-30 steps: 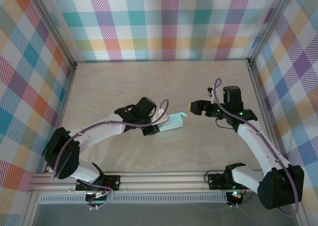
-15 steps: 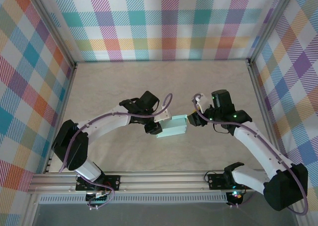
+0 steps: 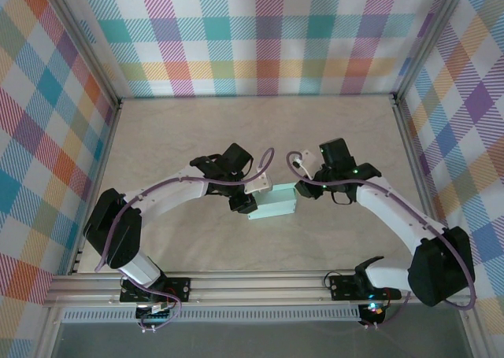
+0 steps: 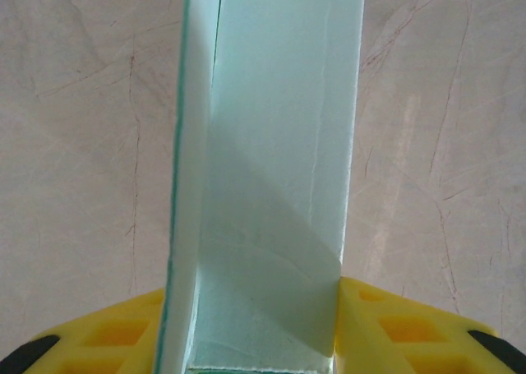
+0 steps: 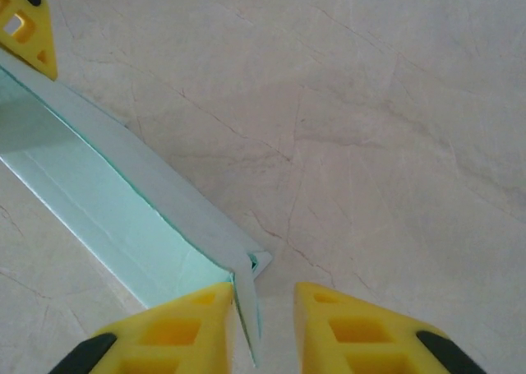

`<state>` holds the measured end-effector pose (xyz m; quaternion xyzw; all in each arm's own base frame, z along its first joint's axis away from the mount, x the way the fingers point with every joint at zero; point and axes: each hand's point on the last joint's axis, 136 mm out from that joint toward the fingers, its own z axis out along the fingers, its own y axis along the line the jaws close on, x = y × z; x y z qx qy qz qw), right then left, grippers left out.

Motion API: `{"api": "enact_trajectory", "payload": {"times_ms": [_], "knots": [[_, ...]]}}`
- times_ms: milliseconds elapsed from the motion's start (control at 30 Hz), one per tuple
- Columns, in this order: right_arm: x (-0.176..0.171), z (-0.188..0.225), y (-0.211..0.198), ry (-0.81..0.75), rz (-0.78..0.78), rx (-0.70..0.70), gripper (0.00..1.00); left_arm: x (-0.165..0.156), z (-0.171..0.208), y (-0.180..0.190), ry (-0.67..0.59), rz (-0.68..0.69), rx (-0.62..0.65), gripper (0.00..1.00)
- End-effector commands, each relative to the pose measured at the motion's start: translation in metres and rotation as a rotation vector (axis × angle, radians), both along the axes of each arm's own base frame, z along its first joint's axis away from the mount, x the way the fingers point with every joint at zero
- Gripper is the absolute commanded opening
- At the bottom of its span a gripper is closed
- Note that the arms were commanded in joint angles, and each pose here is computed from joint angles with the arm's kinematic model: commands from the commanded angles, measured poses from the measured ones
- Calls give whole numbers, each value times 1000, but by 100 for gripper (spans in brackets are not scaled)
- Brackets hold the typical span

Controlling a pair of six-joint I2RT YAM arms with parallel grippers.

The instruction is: Fold the paper box

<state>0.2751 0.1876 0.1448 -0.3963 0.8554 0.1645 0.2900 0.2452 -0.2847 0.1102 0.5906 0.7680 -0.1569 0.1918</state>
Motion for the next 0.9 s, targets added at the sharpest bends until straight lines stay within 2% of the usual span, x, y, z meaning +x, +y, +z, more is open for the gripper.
{"api": "enact_trajectory", "payload": {"times_ms": [0,167,333,733,867], "knots": [[-2,5,6,4,45,6,19,-23,-28,18,133,-16,102,44],[-4,0,5,29,48,-6,0,-21,-29,18,137,-10,108,44],[-4,7,8,44,11,23,0,-17,-32,18,133,20,117,44],[7,9,-3,-16,-330,35,0,-8,-28,12,129,69,109,44],[11,15,-6,-35,-472,115,0,-6,-28,11,131,78,108,44]]}}
